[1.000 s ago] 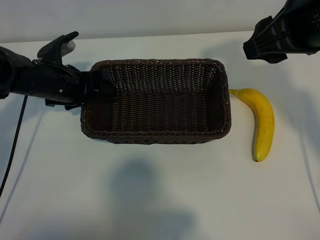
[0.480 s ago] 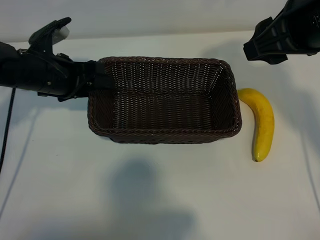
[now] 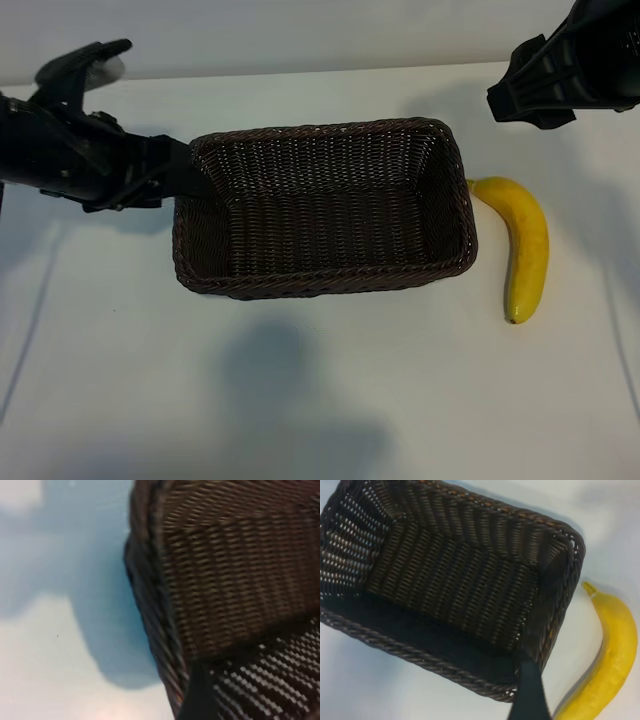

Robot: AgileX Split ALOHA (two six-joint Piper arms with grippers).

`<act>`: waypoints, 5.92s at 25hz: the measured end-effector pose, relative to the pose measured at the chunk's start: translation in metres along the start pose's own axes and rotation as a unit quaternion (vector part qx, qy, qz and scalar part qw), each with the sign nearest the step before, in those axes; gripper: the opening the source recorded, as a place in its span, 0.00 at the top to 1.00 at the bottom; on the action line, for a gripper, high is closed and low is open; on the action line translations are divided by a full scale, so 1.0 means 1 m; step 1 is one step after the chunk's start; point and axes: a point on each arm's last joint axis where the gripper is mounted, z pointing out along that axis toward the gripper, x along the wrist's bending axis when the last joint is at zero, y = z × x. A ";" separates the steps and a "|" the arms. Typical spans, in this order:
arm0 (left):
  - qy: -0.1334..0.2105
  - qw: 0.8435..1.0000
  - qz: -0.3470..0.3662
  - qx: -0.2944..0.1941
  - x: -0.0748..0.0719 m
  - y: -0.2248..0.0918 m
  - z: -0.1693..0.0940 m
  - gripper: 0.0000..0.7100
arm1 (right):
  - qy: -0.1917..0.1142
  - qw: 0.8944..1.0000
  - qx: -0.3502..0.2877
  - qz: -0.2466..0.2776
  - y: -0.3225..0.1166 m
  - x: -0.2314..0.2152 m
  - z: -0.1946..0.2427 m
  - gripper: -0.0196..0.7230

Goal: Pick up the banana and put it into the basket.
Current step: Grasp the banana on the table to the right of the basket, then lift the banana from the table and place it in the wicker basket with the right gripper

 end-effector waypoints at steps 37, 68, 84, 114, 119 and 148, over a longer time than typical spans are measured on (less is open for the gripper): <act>-0.070 0.973 0.196 -0.104 -0.055 -0.054 -0.117 0.14 | -0.107 0.994 0.013 -0.014 -0.002 -0.020 -0.001 0.24; -0.034 0.977 0.190 -0.093 -0.049 -0.054 -0.116 0.14 | -0.174 0.967 0.179 0.051 -0.022 -0.086 0.126 0.18; -0.032 0.976 0.191 -0.095 -0.048 -0.054 -0.116 0.14 | -0.125 0.960 0.230 0.100 -0.040 -0.093 0.173 0.18; -0.032 0.976 0.191 -0.095 -0.048 -0.054 -0.116 0.19 | -0.089 0.942 0.308 0.099 -0.074 -0.099 0.230 0.18; -0.032 0.976 0.191 -0.095 -0.048 -0.054 -0.116 0.19 | -0.088 0.942 0.307 0.098 -0.073 -0.099 0.230 0.24; -0.032 0.977 0.190 -0.095 -0.048 -0.054 -0.116 0.19 | -0.162 0.953 0.214 0.138 -0.024 -0.127 0.154 0.41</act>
